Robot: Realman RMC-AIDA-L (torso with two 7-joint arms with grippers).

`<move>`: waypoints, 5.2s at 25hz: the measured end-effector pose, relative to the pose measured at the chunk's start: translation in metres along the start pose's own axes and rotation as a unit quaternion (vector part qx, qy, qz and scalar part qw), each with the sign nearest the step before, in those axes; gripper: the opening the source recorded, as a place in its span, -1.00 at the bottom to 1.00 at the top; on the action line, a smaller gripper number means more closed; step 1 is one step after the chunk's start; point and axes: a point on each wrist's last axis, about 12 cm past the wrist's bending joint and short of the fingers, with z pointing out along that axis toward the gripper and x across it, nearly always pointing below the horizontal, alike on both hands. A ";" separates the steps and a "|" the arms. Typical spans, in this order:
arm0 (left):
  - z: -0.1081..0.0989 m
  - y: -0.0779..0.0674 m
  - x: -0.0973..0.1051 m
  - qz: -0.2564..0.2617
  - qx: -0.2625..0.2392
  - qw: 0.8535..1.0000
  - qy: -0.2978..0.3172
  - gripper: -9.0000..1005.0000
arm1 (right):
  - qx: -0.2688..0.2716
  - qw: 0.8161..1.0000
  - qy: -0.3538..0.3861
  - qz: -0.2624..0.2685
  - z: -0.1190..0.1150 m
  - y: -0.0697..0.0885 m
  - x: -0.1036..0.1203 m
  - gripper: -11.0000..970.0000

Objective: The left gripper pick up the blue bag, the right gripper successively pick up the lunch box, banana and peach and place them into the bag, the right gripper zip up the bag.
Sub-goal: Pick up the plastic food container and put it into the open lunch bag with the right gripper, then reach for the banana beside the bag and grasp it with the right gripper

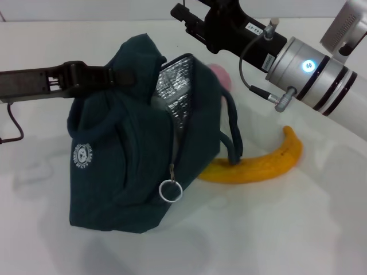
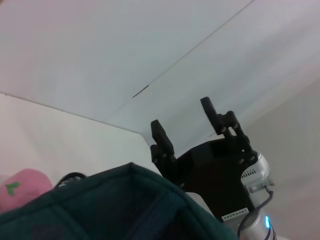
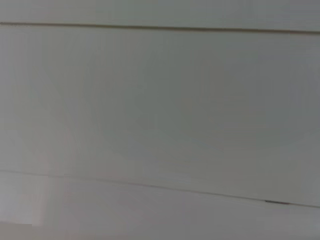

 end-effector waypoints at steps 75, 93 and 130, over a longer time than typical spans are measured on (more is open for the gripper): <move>-0.012 0.030 0.034 0.001 0.009 0.998 -0.066 -0.89 | 0.232 0.409 0.678 -0.565 0.038 0.070 0.004 0.77; -0.008 0.031 0.035 -0.001 0.015 0.998 -0.065 -0.89 | 0.226 0.403 0.678 -0.572 0.041 0.042 0.019 0.69; -0.007 0.031 0.035 -0.002 0.016 0.998 -0.065 -0.89 | 0.226 0.405 0.673 -0.576 0.040 0.028 0.023 0.34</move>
